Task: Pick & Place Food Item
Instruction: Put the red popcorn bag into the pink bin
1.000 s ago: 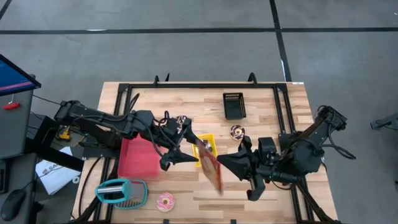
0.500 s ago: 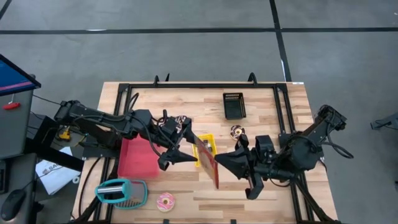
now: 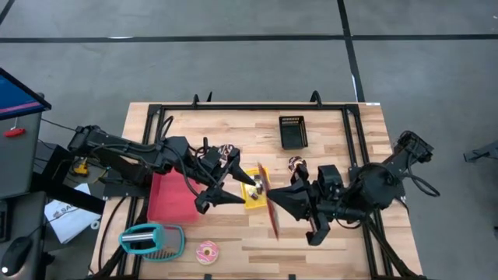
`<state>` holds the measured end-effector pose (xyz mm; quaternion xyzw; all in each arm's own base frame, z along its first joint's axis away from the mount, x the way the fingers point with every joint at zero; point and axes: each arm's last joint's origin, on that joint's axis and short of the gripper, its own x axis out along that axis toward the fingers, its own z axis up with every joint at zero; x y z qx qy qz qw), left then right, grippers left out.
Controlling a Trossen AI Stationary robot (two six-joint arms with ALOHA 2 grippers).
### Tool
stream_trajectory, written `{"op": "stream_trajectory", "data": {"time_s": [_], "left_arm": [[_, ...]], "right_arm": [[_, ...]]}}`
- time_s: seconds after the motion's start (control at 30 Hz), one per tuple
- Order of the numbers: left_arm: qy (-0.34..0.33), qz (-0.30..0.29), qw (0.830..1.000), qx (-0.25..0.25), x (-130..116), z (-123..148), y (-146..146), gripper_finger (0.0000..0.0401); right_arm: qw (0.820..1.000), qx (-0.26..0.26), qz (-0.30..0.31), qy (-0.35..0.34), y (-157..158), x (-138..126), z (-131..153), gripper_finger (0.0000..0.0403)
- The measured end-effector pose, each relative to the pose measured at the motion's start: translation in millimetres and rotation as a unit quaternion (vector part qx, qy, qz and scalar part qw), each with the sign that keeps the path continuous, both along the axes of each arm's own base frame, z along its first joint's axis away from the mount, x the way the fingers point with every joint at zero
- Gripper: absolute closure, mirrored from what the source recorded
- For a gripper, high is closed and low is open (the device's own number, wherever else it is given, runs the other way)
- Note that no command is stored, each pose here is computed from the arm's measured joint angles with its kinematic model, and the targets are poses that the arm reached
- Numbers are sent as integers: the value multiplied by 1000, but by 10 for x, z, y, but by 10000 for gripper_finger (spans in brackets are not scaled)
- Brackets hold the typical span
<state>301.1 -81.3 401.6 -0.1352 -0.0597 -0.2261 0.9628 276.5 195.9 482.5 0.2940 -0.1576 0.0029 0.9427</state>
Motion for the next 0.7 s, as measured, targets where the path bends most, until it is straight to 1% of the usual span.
{"op": "stream_trajectory", "data": {"time_s": [0.27, 0.7], "left_arm": [[-3, 15, 1000, -1, 5, 6, 18, 150], [-8, 7, 1000, -1, 2, 16, 16, 146]], "right_arm": [[1000, -3, 7, -4, -10, 12, 3, 403], [999, -14, 21, -21, -27, 19, 31, 403]]}}
